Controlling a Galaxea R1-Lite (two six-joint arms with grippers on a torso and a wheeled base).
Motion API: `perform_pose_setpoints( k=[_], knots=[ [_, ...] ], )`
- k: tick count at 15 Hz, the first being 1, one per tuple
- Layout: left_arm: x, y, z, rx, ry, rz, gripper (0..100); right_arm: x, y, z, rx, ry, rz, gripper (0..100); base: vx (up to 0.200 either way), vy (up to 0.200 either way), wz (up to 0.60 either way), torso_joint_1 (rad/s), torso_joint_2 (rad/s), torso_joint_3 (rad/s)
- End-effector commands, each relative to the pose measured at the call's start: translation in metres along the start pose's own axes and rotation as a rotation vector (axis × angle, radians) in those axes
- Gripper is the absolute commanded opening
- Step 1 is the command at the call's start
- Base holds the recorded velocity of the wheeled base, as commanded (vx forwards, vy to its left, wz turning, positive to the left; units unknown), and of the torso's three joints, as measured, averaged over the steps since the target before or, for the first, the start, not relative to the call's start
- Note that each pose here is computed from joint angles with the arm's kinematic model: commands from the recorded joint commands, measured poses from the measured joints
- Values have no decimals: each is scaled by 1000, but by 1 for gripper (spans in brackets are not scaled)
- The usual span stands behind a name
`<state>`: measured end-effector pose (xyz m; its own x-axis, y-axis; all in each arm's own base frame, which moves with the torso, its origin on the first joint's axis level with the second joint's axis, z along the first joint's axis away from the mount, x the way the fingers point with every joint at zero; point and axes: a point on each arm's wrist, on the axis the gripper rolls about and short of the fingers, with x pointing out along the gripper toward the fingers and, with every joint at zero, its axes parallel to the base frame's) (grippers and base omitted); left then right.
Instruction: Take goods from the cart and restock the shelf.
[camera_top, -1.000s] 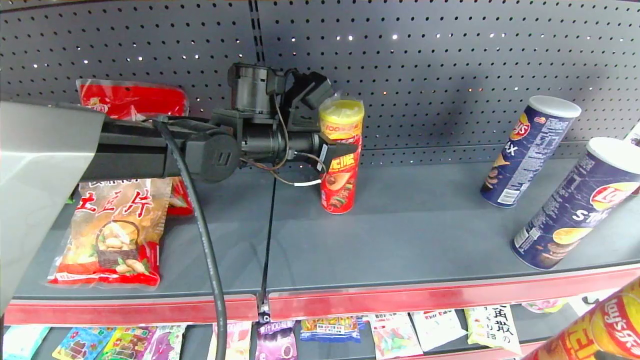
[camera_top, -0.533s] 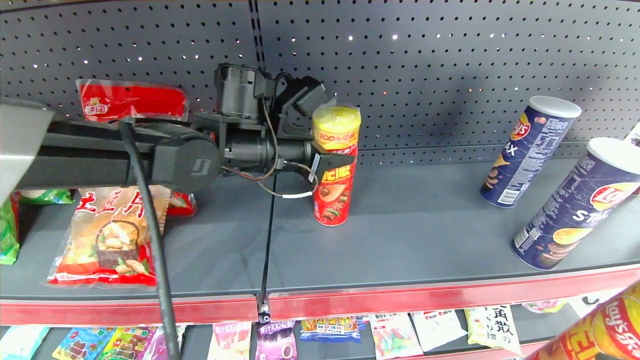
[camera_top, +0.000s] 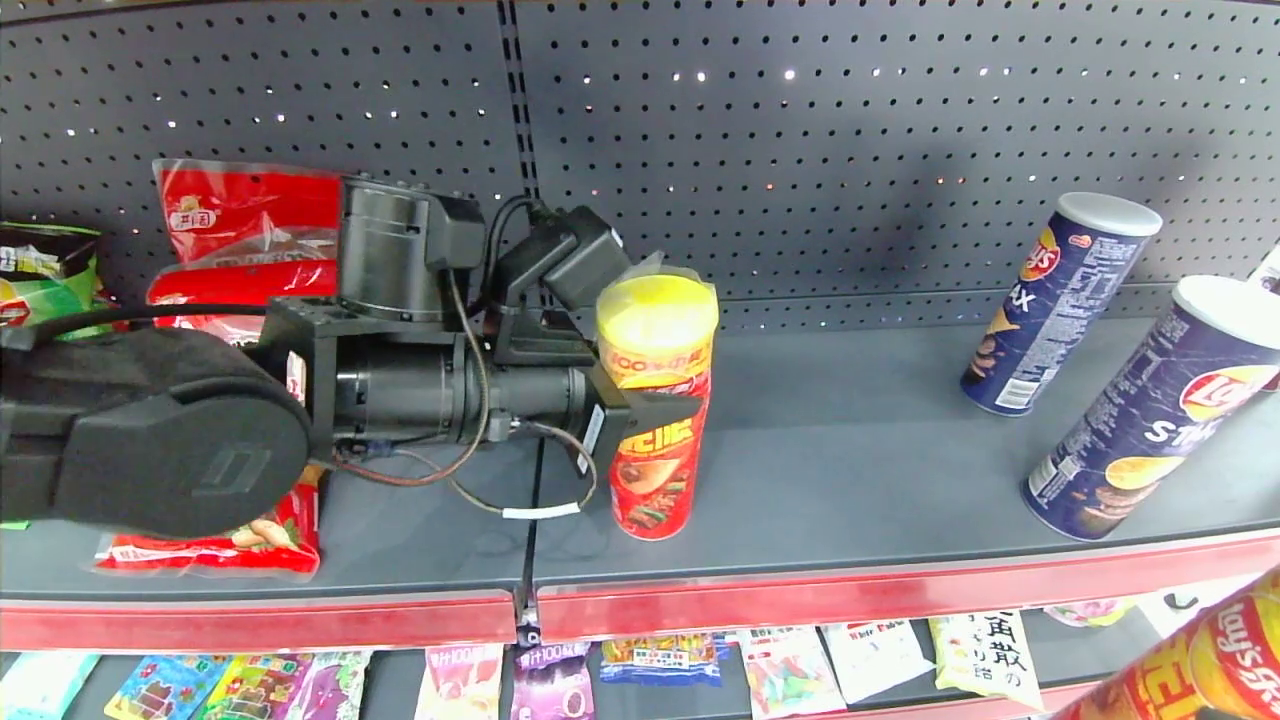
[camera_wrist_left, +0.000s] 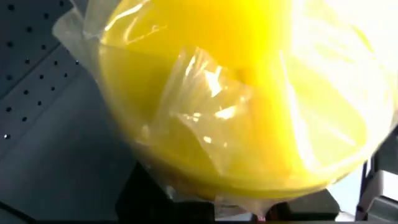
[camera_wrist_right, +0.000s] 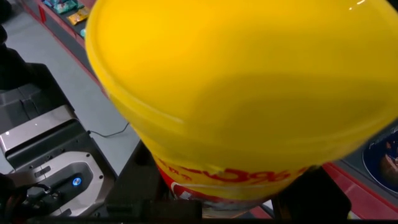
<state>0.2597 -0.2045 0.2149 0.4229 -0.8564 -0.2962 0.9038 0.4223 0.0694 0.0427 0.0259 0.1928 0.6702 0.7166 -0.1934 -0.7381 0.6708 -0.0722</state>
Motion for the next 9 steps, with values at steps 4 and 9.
perform_pose_setpoints(
  k=[4, 9],
  knots=[
    [-17, -18, 4, -28, -12, 6, 0, -2, 1, -2, 5, -5, 0, 0, 0, 0, 0, 0, 0, 0],
    [-20, -25, -4, -36, 12, -8, 0, -2, 1, -2, 4, -6, 1, 0, 0, 0, 0, 0, 0, 0]
  ],
)
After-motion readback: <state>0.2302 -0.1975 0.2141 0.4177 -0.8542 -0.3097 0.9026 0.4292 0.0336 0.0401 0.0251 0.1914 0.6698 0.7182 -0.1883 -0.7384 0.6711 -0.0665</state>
